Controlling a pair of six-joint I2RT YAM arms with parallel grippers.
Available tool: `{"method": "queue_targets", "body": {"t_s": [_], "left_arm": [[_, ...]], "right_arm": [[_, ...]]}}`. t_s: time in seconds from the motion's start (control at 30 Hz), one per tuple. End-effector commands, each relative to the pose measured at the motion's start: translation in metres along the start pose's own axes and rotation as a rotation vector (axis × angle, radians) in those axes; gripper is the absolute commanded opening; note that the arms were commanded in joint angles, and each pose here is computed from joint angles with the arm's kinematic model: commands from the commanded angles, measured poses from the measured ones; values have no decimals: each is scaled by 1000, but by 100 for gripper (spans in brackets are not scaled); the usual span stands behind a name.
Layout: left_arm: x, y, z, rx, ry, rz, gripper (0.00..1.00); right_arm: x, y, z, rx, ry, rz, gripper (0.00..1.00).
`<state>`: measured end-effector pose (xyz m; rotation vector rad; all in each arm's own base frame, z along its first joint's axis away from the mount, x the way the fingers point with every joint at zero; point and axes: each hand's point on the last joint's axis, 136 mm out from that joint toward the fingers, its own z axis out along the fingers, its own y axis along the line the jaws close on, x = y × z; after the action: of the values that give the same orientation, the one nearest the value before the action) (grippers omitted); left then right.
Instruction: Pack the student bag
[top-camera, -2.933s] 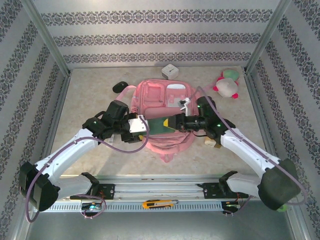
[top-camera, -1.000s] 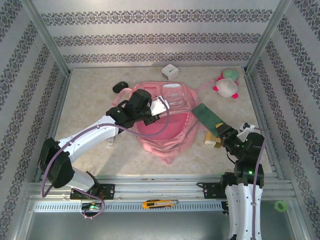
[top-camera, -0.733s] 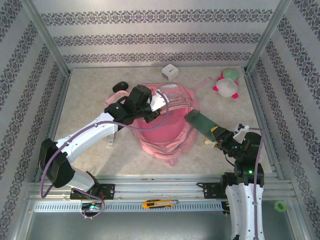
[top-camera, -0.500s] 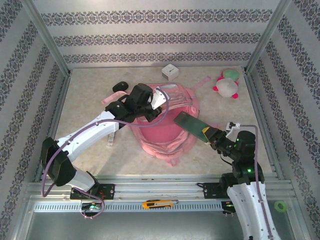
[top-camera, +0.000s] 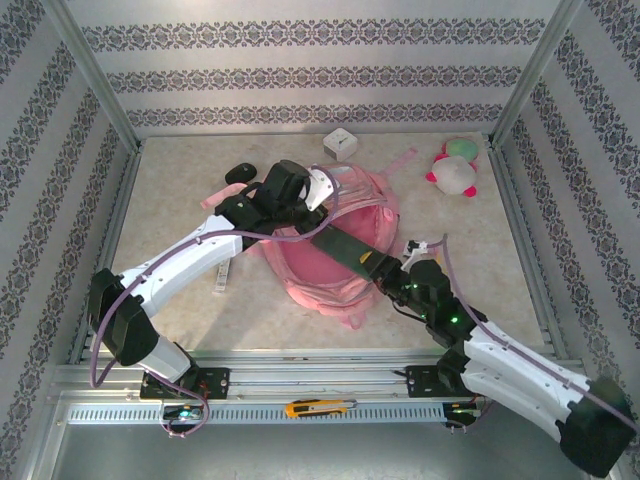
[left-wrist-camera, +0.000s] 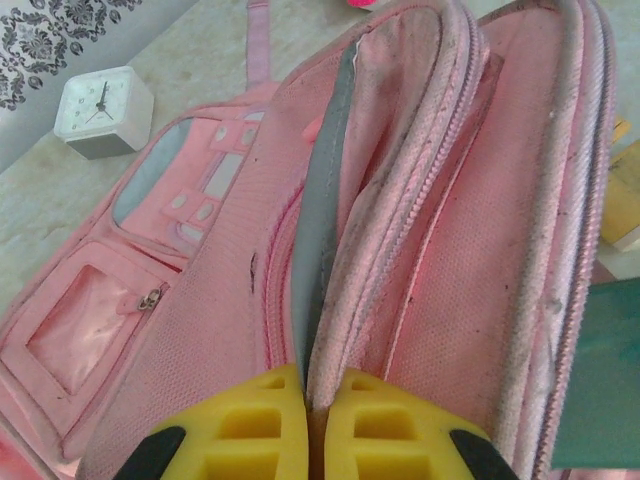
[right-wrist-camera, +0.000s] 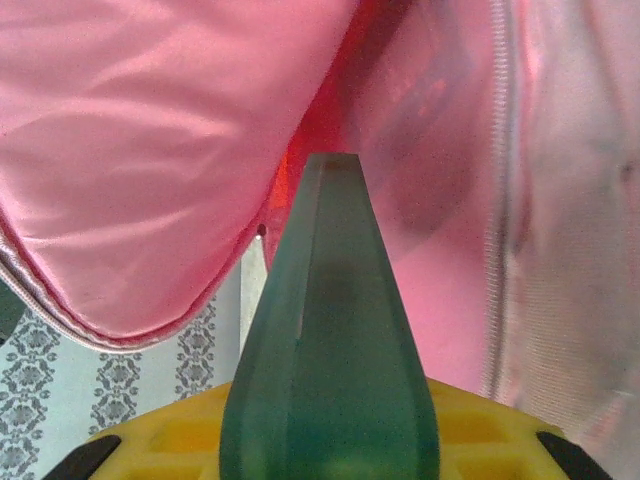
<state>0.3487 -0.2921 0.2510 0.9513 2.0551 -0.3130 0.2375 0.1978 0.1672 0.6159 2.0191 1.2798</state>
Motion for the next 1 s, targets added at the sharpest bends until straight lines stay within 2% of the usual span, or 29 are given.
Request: {"method": "queue_targets", "body": {"t_s": [0.0,0.4,0.97], "left_arm": [[-53,12,-25,-13,-179,-66,0],[-55,13,-27,13,-200,-92,0],[-67,5,-37,94,-262,-132,0]], "right_arm": [[-30,48,4,-151,-208,54,20],[-16,65,51,-179,-357,185,21],[18,46,146,-147,-422,333,22]]}}
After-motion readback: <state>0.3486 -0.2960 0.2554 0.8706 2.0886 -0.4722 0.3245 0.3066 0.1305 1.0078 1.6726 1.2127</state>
